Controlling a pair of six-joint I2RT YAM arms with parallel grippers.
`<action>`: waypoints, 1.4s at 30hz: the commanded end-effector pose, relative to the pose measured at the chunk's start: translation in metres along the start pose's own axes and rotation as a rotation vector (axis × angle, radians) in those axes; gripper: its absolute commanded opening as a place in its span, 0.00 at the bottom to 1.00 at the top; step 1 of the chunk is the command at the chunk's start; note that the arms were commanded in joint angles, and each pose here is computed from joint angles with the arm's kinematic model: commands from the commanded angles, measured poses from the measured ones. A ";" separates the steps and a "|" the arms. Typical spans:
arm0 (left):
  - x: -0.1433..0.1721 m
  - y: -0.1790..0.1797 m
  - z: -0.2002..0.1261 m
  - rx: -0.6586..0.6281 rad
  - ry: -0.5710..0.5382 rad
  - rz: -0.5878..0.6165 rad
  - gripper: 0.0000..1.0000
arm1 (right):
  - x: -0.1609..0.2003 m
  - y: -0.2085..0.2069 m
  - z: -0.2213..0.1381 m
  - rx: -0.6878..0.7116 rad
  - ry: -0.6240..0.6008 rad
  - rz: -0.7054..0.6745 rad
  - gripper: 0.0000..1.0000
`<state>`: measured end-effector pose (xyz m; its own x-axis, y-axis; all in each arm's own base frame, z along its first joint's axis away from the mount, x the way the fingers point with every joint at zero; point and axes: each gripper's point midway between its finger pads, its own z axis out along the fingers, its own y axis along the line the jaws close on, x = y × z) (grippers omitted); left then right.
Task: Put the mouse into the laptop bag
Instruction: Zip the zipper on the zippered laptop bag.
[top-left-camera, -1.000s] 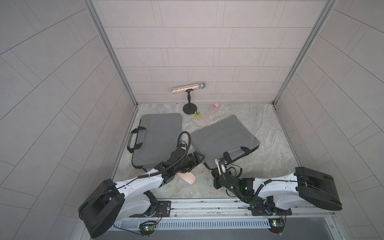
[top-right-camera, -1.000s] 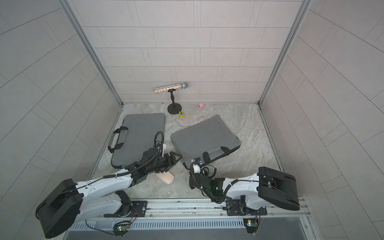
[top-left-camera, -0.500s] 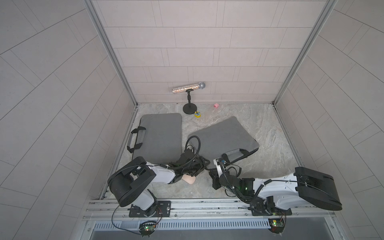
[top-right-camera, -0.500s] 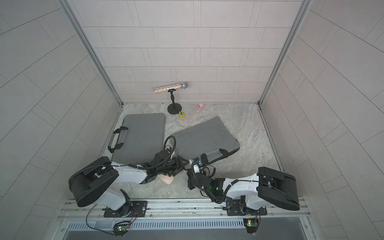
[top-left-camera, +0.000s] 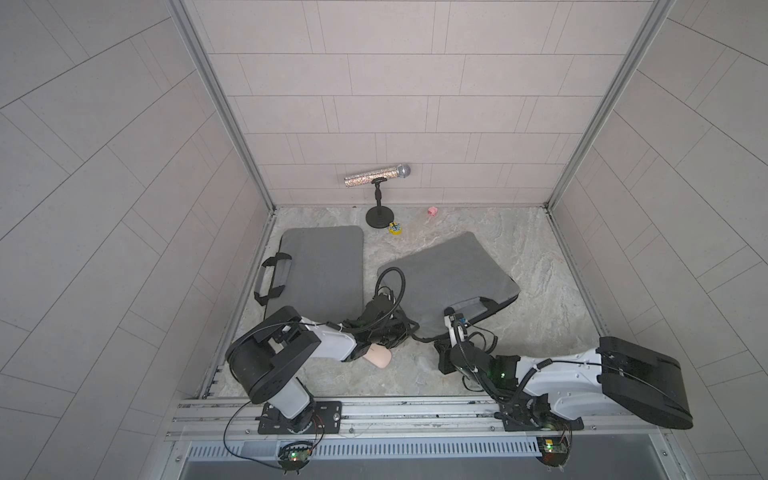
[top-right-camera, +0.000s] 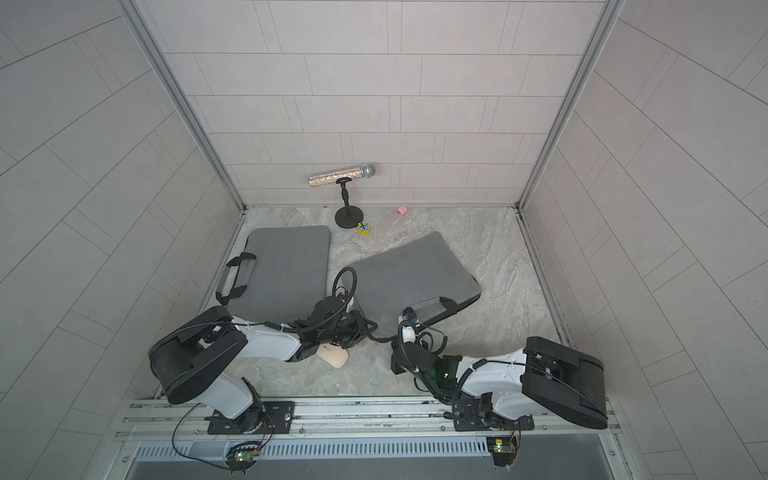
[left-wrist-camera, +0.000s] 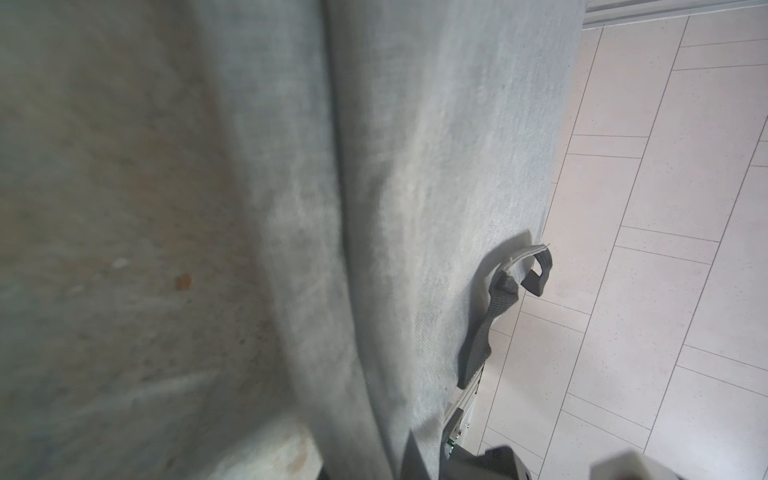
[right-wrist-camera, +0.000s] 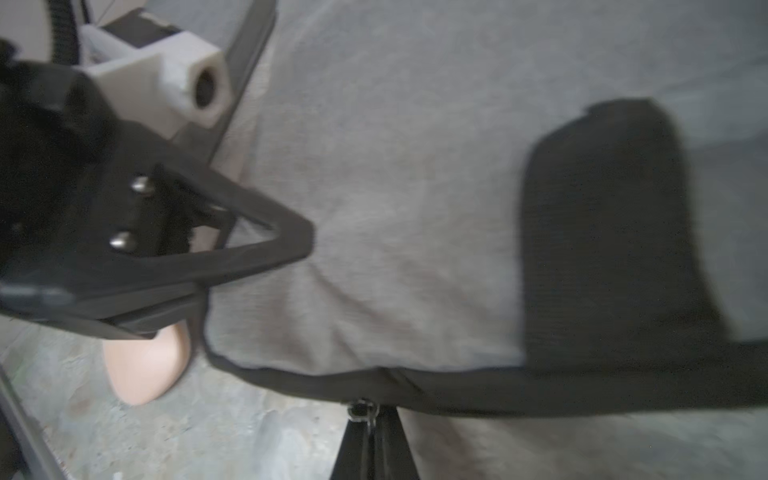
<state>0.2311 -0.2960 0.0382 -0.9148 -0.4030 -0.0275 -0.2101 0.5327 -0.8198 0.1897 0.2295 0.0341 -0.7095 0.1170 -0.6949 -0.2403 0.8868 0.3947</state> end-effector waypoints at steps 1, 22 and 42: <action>-0.012 -0.006 -0.002 0.006 -0.018 0.042 0.00 | 0.004 -0.048 -0.007 0.165 0.008 0.019 0.00; -0.061 -0.009 -0.043 -0.027 -0.071 0.078 0.00 | -0.015 -0.144 -0.047 0.421 0.015 0.171 0.00; -0.182 -0.021 -0.017 -0.130 -0.103 0.018 0.00 | -0.015 -0.141 -0.057 0.383 0.025 0.201 0.00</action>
<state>0.3312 -0.2437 0.0489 -0.9384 -0.3358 0.0815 -0.2829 0.6112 -0.7392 0.2125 0.1020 0.0429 -0.6994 0.3266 -0.6358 0.0965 0.9245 0.3688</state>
